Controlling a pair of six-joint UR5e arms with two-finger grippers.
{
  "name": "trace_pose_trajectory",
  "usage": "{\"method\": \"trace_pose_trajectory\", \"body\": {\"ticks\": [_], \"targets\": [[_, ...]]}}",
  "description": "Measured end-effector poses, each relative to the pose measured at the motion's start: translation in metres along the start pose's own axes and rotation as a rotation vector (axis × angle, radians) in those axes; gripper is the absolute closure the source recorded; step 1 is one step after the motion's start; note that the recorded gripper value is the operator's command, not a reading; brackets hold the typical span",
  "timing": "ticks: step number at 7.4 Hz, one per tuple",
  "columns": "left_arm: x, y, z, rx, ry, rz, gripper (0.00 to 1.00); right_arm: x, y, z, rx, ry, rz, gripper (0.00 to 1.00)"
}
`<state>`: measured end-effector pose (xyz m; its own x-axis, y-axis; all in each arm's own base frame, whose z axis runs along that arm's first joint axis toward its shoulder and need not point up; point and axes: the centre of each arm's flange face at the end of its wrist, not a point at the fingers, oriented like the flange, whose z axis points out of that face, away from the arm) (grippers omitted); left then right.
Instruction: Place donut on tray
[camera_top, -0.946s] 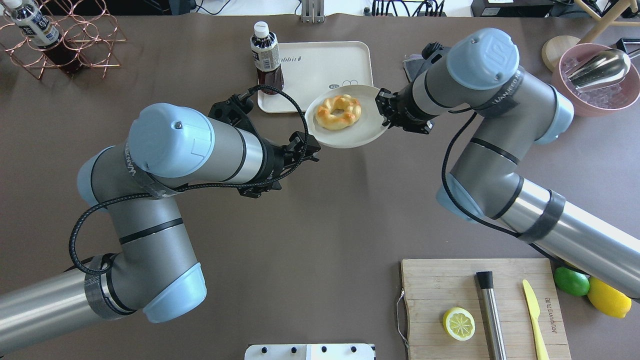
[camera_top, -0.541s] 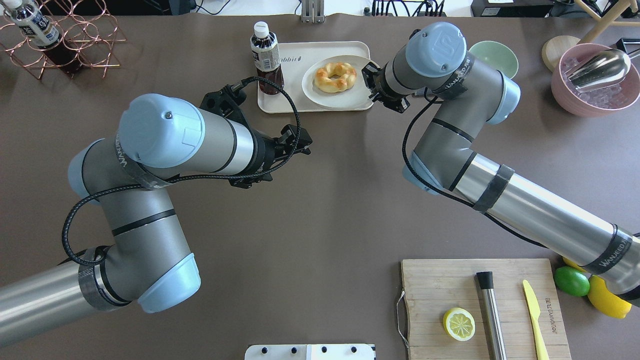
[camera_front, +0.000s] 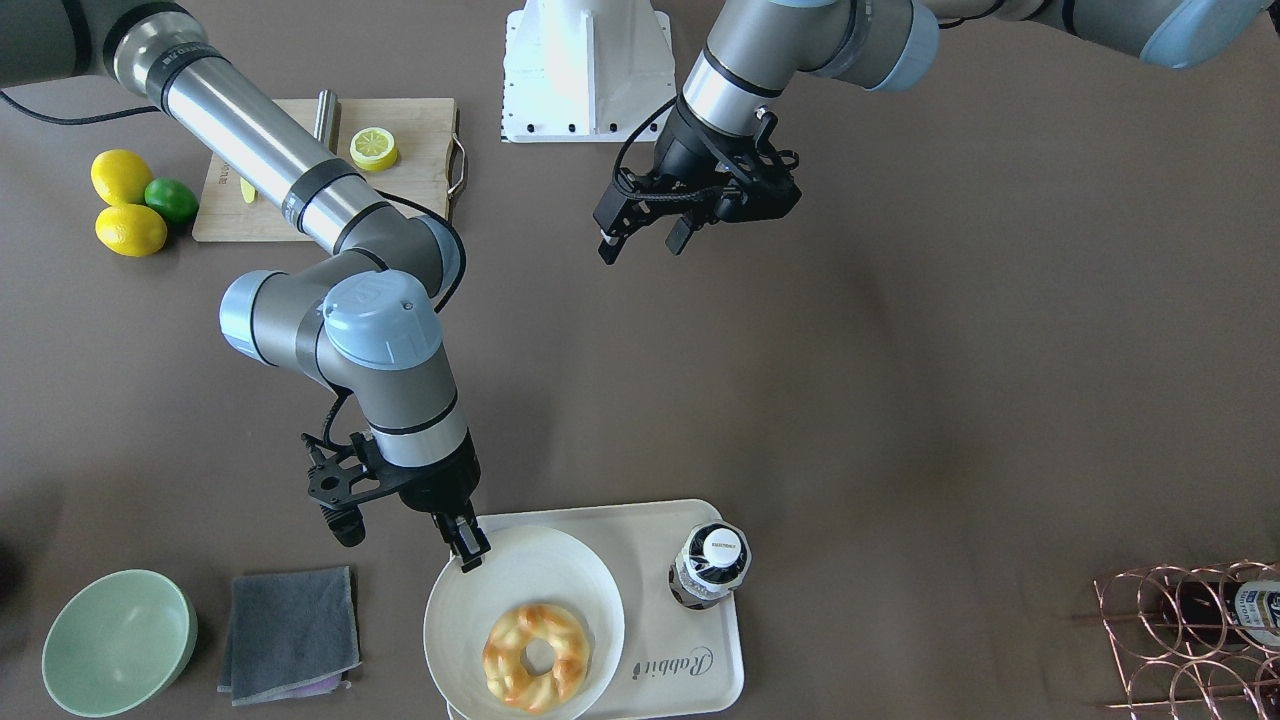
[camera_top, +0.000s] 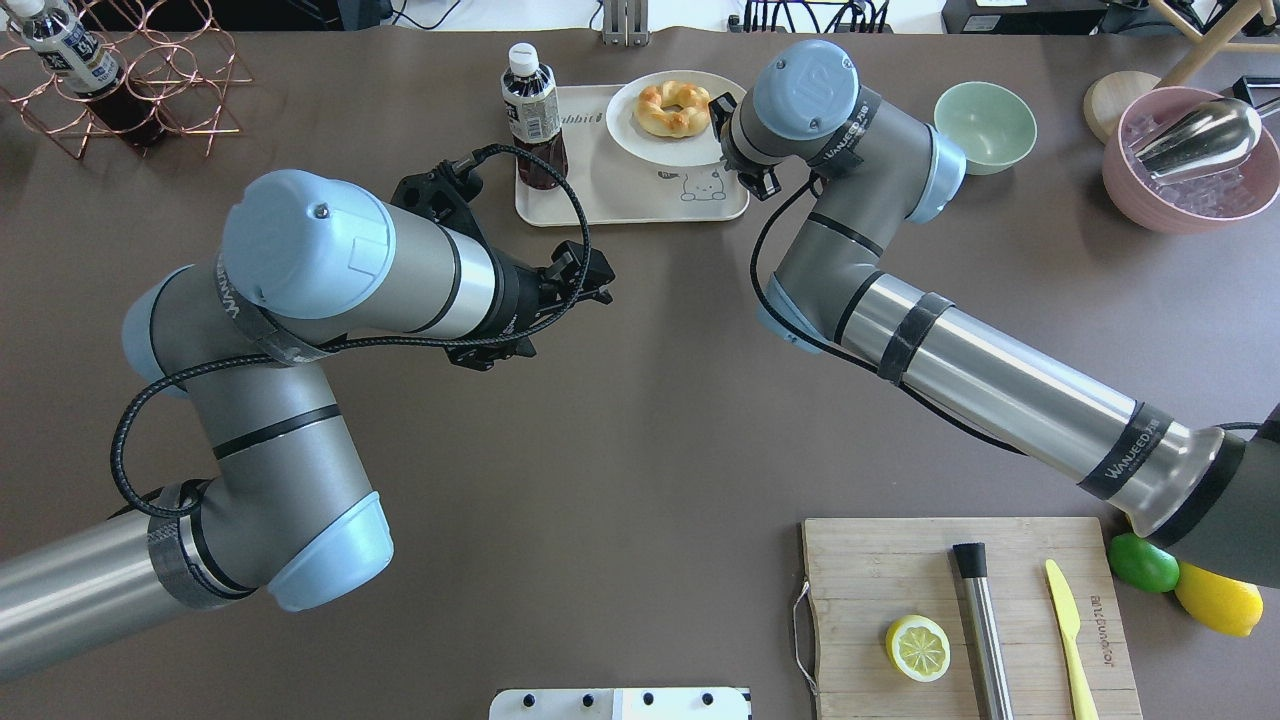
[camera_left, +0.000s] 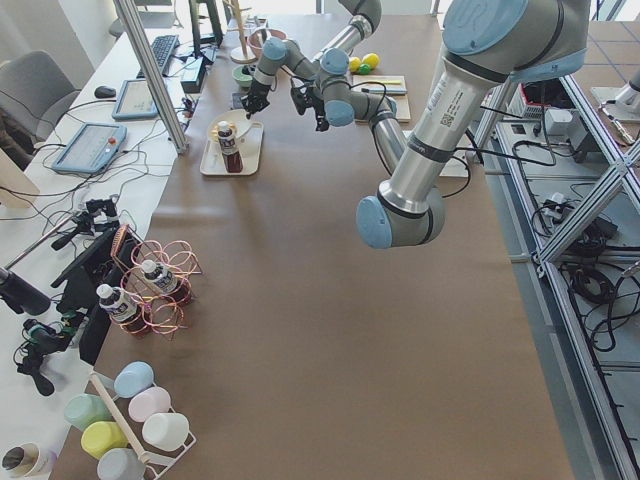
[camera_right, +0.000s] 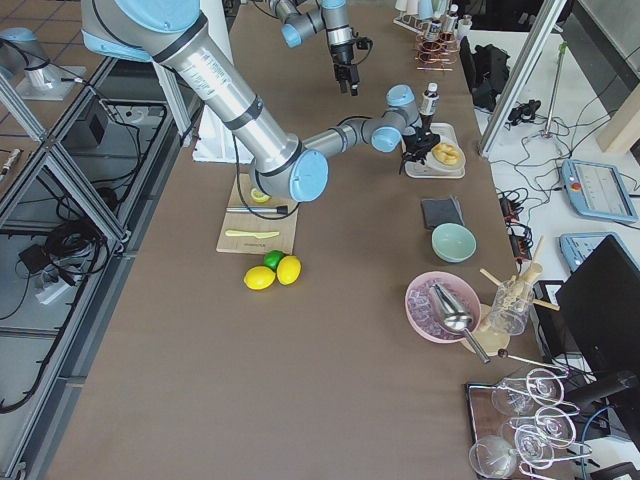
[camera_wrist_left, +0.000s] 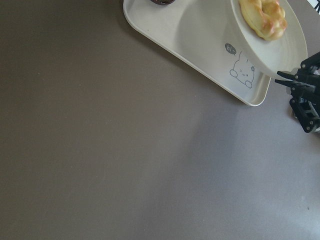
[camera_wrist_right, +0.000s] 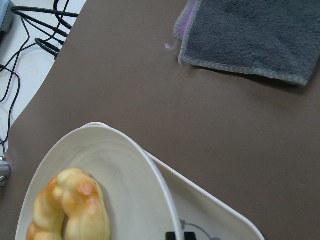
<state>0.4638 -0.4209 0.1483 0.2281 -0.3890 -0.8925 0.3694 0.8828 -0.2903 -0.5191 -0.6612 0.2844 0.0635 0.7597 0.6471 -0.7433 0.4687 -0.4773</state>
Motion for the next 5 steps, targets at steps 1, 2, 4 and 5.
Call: {"method": "trace_pose_trajectory", "body": {"ticks": [1, 2, 4, 5], "targets": [[0.000, -0.001, 0.001, 0.001, -0.002, 0.006, 0.03, -0.006, 0.003, 0.005, 0.008, 0.005, 0.007, 0.46], [-0.001, -0.003, 0.001, 0.005, -0.005, 0.014, 0.03, -0.014, 0.010, 0.004, 0.008, 0.001, 0.008, 0.00], [-0.004, -0.012, 0.006, 0.015, -0.018, 0.014, 0.03, -0.023, 0.023, 0.001, 0.023, -0.018, -0.016, 0.00], [-0.004, -0.018, 0.004, 0.011, -0.023, 0.013, 0.03, -0.031, 0.023, -0.006, 0.029, -0.032, -0.084, 0.00]]}}
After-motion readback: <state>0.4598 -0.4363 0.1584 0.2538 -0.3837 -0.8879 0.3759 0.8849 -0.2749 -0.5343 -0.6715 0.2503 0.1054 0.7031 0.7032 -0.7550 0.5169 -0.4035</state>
